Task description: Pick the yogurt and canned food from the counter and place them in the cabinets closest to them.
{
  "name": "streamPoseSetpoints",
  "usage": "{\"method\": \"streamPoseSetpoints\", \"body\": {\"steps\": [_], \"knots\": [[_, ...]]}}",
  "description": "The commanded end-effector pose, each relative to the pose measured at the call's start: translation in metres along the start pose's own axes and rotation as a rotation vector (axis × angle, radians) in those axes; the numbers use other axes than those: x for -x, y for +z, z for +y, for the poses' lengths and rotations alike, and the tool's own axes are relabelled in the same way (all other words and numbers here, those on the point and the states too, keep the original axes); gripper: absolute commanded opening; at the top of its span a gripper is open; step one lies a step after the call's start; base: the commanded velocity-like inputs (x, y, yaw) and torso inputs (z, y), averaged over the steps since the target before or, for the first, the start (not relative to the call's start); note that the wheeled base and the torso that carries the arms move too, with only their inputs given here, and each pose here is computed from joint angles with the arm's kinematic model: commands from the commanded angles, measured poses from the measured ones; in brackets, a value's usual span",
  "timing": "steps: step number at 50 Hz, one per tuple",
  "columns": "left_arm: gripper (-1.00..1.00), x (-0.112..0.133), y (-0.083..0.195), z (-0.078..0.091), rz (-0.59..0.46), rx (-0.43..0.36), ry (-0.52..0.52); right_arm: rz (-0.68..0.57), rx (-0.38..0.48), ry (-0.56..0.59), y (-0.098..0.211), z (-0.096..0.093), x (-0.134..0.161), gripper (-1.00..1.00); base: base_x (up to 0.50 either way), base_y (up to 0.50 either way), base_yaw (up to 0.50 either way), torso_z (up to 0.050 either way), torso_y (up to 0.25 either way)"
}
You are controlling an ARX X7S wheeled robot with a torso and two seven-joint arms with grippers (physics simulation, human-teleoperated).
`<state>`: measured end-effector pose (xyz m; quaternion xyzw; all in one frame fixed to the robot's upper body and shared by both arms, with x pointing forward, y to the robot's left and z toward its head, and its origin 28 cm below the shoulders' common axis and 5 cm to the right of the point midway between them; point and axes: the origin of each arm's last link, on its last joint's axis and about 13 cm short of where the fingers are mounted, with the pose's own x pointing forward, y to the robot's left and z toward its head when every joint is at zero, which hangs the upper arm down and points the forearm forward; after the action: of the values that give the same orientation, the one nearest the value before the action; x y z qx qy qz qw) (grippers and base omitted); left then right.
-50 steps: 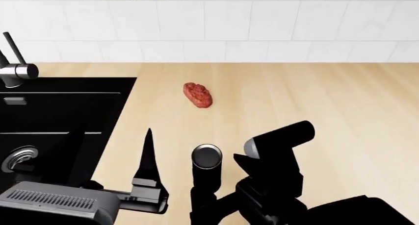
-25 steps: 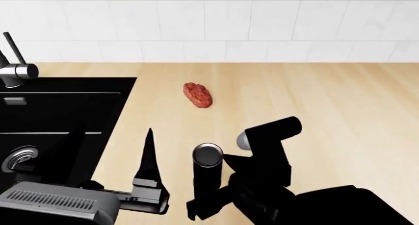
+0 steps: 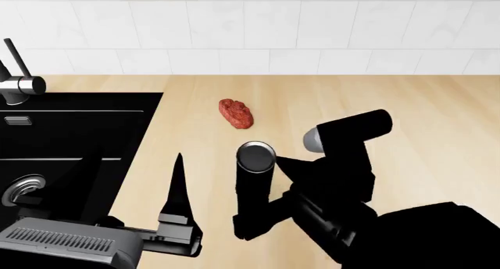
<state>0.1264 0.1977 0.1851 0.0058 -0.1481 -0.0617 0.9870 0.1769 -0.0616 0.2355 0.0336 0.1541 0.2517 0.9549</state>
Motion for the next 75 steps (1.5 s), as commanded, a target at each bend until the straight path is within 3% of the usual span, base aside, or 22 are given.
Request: {"method": "streamPoseSetpoints", "body": {"steps": [1,20,28,35,42,46,55,60,64,71,75], "knots": [[1.00,-0.001,0.001,0.002,0.000,-0.004,0.001,-0.218,0.091,-0.091,0.048,-0.002,0.035,-1.00,0.00,0.00,0.00,0.000,0.000],[1.00,-0.003,-0.001,0.002,0.001,-0.004,-0.004,-0.702,0.415,-0.301,0.128,0.026,0.107,-1.00,0.00,0.00,0.00,0.000,0.000],[1.00,-0.003,-0.002,0.003,0.001,-0.001,-0.003,-0.941,0.481,-0.370,0.169,0.038,0.131,-1.00,0.00,0.00,0.00,0.000,0.000],[1.00,-0.004,-0.003,0.003,0.003,0.000,-0.007,-1.036,0.543,-0.421,0.192,0.042,0.134,-1.00,0.00,0.00,0.00,0.000,0.000],[1.00,-0.005,-0.004,0.003,0.006,-0.004,-0.010,-1.077,0.539,-0.462,0.217,0.037,0.133,-1.00,0.00,0.00,0.00,0.000,0.000],[1.00,-0.005,-0.003,0.002,0.006,-0.009,-0.013,-1.073,0.510,-0.472,0.232,0.029,0.127,-1.00,0.00,0.00,0.00,0.000,0.000],[1.00,-0.007,-0.003,0.000,0.013,-0.026,-0.020,-0.977,0.264,-0.456,0.280,-0.006,0.096,-1.00,0.00,0.00,0.00,0.000,0.000],[1.00,-0.009,-0.003,-0.001,0.016,-0.035,-0.021,-0.918,0.194,-0.505,0.305,-0.024,0.079,-1.00,0.00,0.00,0.00,0.000,0.000],[1.00,-0.011,-0.003,-0.001,0.016,-0.041,-0.018,-0.730,0.099,-0.555,0.317,-0.046,0.060,-1.00,0.00,0.00,0.00,0.000,0.000],[1.00,-0.013,-0.003,-0.002,0.019,-0.053,-0.019,-0.478,0.072,-0.690,0.327,-0.080,0.031,-1.00,0.00,0.00,0.00,0.000,0.000],[1.00,-0.014,-0.002,-0.003,0.019,-0.056,-0.019,-0.326,0.112,-0.766,0.325,-0.096,0.014,-1.00,0.00,0.00,0.00,0.000,0.000]]}}
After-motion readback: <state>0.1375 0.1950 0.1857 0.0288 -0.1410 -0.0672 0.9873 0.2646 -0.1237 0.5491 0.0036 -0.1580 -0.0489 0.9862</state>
